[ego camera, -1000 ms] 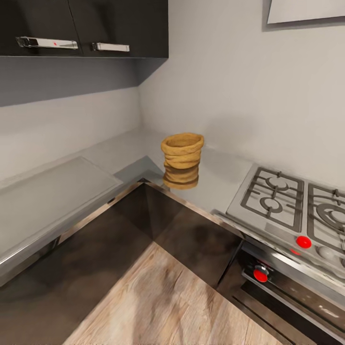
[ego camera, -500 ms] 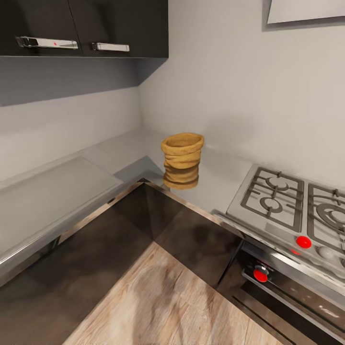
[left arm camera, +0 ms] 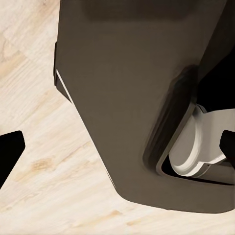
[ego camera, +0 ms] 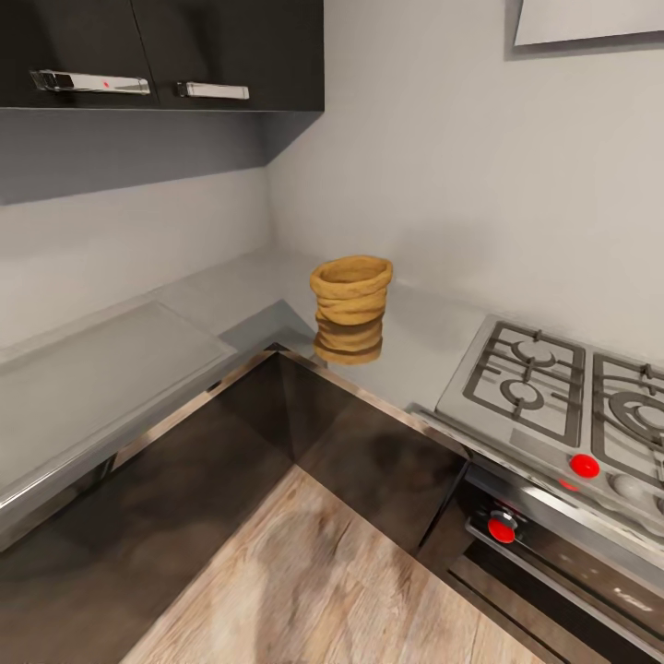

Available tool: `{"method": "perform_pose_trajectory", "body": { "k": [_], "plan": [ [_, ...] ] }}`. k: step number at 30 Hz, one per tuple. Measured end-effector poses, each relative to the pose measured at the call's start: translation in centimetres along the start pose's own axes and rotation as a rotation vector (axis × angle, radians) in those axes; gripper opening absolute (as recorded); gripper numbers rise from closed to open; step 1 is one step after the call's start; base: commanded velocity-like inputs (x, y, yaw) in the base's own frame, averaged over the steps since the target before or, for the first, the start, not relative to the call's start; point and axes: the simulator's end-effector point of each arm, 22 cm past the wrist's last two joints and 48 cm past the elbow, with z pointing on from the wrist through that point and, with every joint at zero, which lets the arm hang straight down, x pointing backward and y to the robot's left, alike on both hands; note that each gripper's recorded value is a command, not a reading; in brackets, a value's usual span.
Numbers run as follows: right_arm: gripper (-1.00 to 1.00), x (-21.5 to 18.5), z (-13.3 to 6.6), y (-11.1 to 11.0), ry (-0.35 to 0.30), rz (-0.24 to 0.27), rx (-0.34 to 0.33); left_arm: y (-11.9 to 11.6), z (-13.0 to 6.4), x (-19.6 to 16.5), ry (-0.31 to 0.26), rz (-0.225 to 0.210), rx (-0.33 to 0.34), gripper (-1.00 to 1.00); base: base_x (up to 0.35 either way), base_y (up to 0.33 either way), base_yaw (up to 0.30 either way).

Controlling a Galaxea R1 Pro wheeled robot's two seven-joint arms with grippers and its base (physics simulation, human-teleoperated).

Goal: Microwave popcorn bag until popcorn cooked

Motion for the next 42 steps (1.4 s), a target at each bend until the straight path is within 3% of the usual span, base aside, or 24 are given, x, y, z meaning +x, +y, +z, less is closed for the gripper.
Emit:
{"method": "perform_pose_trajectory", "body": {
  "k": [3, 5, 10, 12, 14, 16, 18, 21, 22, 25, 27, 28, 31, 35, 37, 40, 42],
  "plan": [
    [1.00, -4.4, -2.0, 0.0, -0.034, -0.037, 0.013, 0.0, 0.0, 0.0, 0.000, 0.000, 0.000, 1.00, 0.000, 0.000, 0.000],
    [1.00, -7.8, -4.0, 1.5, -0.058, -0.054, -0.006, 0.0, 0.0, 0.0, 0.000, 0.000, 0.000, 1.00, 0.000, 0.000, 0.000],
    [1.00, -15.9, -11.0, 5.9, -0.150, -0.038, -0.053, 0.0, 0.0, 0.0, 0.000, 0.000, 0.000, 1.00, 0.000, 0.000, 0.000],
    [1.00, -19.8, -14.7, 7.0, -0.211, -0.058, -0.056, 0.0, 0.0, 0.0, 0.000, 0.000, 0.000, 1.00, 0.000, 0.000, 0.000],
    [1.00, -22.6, -16.9, 6.9, -0.256, -0.061, -0.048, 0.0, 0.0, 0.0, 0.001, 0.000, 0.000, 1.00, 0.000, 0.000, 0.000],
    [1.00, -27.6, -19.9, 5.6, -0.317, -0.051, -0.029, 0.0, 0.0, 0.0, 0.000, 0.001, 0.000, 1.00, 0.000, 0.000, 0.000],
    [1.00, -34.0, -24.1, 4.0, -0.436, -0.041, -0.005, 0.0, 0.0, 0.0, 0.000, 0.001, 0.000, 1.00, 0.000, 0.000, 0.000],
    [1.00, -39.0, -28.1, 2.6, -0.536, -0.032, 0.017, 0.0, 0.0, 0.0, 0.000, 0.000, -0.001, 1.00, 0.000, 0.000, 0.000],
    [1.00, -41.3, -30.3, 1.9, -0.586, -0.027, 0.027, 0.0, 0.0, 0.0, 0.000, 0.001, -0.001, 1.00, 0.000, 0.000, 0.000],
    [1.00, -44.6, -33.7, 1.2, -0.658, -0.016, 0.025, 0.0, 0.0, 0.0, 0.000, 0.001, -0.001, 1.00, 0.000, 0.000, 0.000],
    [1.00, -48.5, -38.5, 1.3, -0.754, 0.004, -0.029, 0.0, 0.0, 0.0, 0.001, 0.001, -0.001, 1.00, 0.000, 0.000, 0.000],
    [1.00, -49.5, -40.0, 0.1, -0.783, -0.001, 0.019, 0.0, 0.0, 0.0, 0.000, 0.001, -0.001, 1.00, 0.000, 0.000, 0.000],
    [1.00, -52.6, -45.1, -1.3, -0.873, 0.009, 0.043, 0.0, 0.0, 0.0, 0.000, 0.001, -0.001, 1.00, 0.000, 0.000, 0.000],
    [1.00, -55.3, -50.5, -2.7, -0.965, 0.021, 0.062, 0.0, 0.0, 0.0, 0.000, 0.001, -0.001, 1.00, 0.000, 0.000, 0.000],
    [1.00, -56.8, -53.2, -4.4, -0.998, 0.054, 0.074, 0.0, 0.0, 0.0, -0.001, 0.001, -0.001, 1.00, 0.000, 0.000, 0.000],
    [1.00, -58.3, -54.1, -6.7, -0.981, 0.106, 0.074, 0.0, 0.0, 0.0, 0.000, 0.002, 0.000, 1.00, 0.000, 0.000, 0.000],
    [1.00, -60.0, -54.3, -9.8, -0.922, 0.176, 0.102, 0.0, 0.0, 0.0, 0.001, 0.003, 0.000, 1.00, 0.000, 0.000, 0.000]
  ]
}}
